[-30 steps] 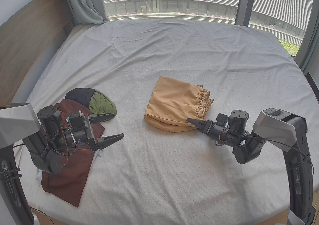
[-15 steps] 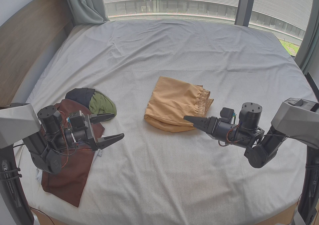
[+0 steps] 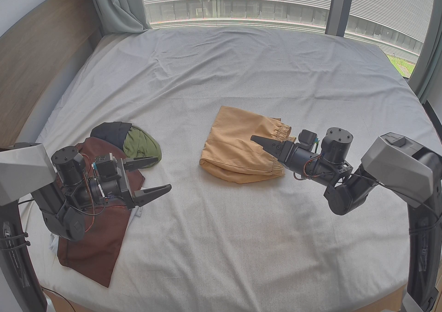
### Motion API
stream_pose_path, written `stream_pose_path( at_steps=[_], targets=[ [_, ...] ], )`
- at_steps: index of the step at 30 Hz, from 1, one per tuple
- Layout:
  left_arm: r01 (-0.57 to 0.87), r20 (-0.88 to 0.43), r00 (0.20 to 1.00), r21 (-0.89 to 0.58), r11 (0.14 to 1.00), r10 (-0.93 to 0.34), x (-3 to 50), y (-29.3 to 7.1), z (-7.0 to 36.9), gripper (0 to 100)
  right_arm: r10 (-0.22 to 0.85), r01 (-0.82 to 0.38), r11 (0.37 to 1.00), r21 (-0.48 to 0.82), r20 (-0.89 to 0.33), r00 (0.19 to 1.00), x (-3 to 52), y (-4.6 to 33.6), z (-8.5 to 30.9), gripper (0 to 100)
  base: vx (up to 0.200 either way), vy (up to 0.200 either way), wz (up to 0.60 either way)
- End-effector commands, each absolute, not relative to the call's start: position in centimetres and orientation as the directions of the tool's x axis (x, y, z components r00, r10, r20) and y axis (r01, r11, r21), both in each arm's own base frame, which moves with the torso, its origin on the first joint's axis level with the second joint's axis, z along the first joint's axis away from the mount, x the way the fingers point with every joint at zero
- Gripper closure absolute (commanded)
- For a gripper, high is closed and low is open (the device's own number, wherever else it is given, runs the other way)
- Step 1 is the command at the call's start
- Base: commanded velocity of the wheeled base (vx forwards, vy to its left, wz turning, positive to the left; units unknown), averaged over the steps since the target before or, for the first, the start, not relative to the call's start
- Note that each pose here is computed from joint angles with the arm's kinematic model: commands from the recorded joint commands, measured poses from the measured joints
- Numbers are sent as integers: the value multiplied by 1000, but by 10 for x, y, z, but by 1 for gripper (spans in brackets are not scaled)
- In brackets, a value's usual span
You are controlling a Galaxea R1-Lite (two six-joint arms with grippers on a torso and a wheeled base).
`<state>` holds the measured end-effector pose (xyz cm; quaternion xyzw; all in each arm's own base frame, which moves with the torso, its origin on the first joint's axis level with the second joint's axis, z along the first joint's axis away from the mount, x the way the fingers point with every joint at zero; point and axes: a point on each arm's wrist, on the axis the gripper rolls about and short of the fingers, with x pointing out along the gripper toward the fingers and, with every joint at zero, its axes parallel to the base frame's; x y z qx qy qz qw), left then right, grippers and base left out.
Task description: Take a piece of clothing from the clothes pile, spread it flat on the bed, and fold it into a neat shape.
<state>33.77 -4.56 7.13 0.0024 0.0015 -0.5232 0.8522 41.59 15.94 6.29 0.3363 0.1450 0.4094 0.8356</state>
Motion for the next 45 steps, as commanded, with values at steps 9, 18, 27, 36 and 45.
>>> stream_pose_path(
  at_steps=[9,18,27,36,45],
  targets=[
    [890,-8,455,-4,455,-890,338,-45,70,0,760,-516,477,712,-39,649,439,153,-1,0,0,0,0],
    [891,-8,454,-5,454,-891,336,-45,70,0,757,-541,470,698,-4,653,437,153,13,0,0,0,0],
    [910,53,401,89,404,-914,323,-62,109,0,754,-686,437,582,178,632,387,140,136,0,0,0,0],
    [964,81,262,20,265,-962,247,-93,147,0,714,-707,636,309,113,691,300,99,161,0,0,0,0],
    [985,68,160,-80,154,-985,154,-91,149,0,557,-570,814,109,130,820,178,53,169,0,0,0,0]
  ],
)
